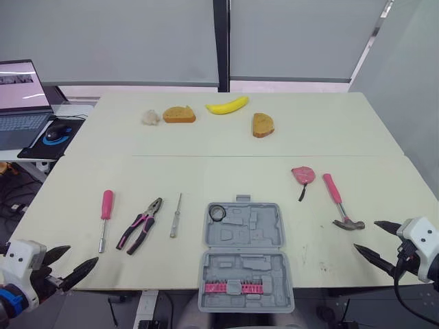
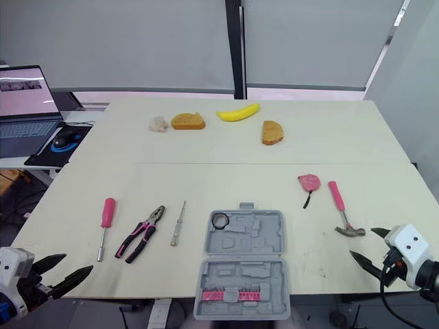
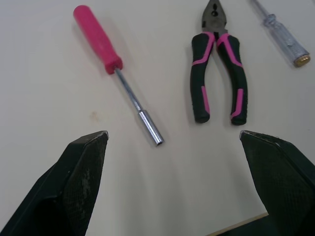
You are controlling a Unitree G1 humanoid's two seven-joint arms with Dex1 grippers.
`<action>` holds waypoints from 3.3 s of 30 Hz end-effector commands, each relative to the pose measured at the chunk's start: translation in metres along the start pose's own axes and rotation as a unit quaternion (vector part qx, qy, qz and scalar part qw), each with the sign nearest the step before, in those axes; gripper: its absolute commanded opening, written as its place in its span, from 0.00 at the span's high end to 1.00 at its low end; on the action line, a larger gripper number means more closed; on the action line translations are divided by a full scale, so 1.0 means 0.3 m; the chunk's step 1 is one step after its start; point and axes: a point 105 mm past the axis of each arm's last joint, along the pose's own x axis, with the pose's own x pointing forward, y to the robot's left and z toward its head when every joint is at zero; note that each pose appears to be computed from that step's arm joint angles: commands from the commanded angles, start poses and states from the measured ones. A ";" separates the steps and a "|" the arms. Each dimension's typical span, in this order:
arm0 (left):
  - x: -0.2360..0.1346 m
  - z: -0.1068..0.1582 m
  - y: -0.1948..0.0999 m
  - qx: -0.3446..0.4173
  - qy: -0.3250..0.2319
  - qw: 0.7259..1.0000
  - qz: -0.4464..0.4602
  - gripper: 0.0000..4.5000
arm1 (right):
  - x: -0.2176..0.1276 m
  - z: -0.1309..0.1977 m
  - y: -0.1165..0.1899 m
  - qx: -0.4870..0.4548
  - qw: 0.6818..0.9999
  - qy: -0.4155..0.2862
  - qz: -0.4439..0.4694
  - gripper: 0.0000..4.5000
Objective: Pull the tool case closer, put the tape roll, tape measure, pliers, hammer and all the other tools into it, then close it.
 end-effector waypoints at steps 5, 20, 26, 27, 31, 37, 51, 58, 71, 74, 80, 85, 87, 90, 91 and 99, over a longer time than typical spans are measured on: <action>0.147 0.209 -0.151 0.110 -0.059 0.982 -0.139 0.01 | 0.022 0.088 0.044 -0.032 0.999 -0.038 0.021 0.00; 0.348 0.509 -0.495 0.191 -0.172 0.879 -0.401 0.01 | 0.307 0.242 0.096 0.019 0.993 -0.093 -0.072 0.00; 0.353 0.526 -0.535 0.199 -0.189 0.867 -0.416 0.00 | 0.406 0.262 0.055 0.061 0.988 -0.094 -0.111 0.20; 0.353 0.531 -0.540 0.200 -0.191 0.866 -0.417 0.00 | 0.425 0.262 0.049 0.063 0.987 -0.090 -0.113 0.20; 0.352 0.547 -0.556 0.203 -0.200 0.862 -0.418 0.00 | 0.511 0.262 -0.007 0.089 0.983 -0.075 -0.141 0.20; 0.346 0.572 -0.573 0.209 -0.217 0.857 -0.419 0.00 | 0.587 0.214 -0.072 0.137 0.973 -0.041 -0.180 0.20; 0.348 0.577 -0.579 0.209 -0.205 0.859 -0.421 0.00 | 0.669 0.168 -0.076 0.180 0.970 -0.025 -0.161 0.44; 0.353 0.581 -0.585 0.211 -0.203 0.859 -0.419 0.00 | 0.690 0.175 -0.066 0.177 0.973 -0.029 -0.143 0.76; 0.346 0.568 -0.598 0.237 -0.217 0.848 -0.421 0.00 | 0.656 0.185 -0.041 0.166 0.978 -0.041 -0.122 0.99; 0.339 0.553 -0.603 0.248 -0.216 0.843 -0.426 0.00 | 0.615 0.179 -0.015 0.166 0.979 -0.044 -0.114 0.99; 0.316 0.509 -0.616 0.261 -0.193 0.832 -0.450 0.00 | 0.517 0.138 0.054 0.172 0.979 -0.032 -0.101 0.99; 0.282 0.479 -0.626 0.263 -0.174 0.822 -0.474 0.00 | 0.421 0.103 0.138 0.173 0.981 -0.013 -0.086 0.99; 0.269 0.458 -0.637 0.268 -0.160 0.814 -0.490 0.00 | 0.348 0.058 0.192 0.186 0.979 0.006 -0.083 0.99; 0.250 0.438 -0.641 0.270 -0.148 0.807 -0.504 0.00 | 0.279 0.029 0.246 0.194 0.977 0.026 -0.079 0.99; 0.245 0.434 -0.644 0.269 -0.145 0.805 -0.508 0.00 | 0.260 0.022 0.268 0.198 0.977 0.033 -0.073 0.99; 0.216 0.411 -0.666 0.264 -0.135 0.793 -0.532 0.00 | 0.182 -0.023 0.417 0.197 0.977 0.081 -0.006 0.99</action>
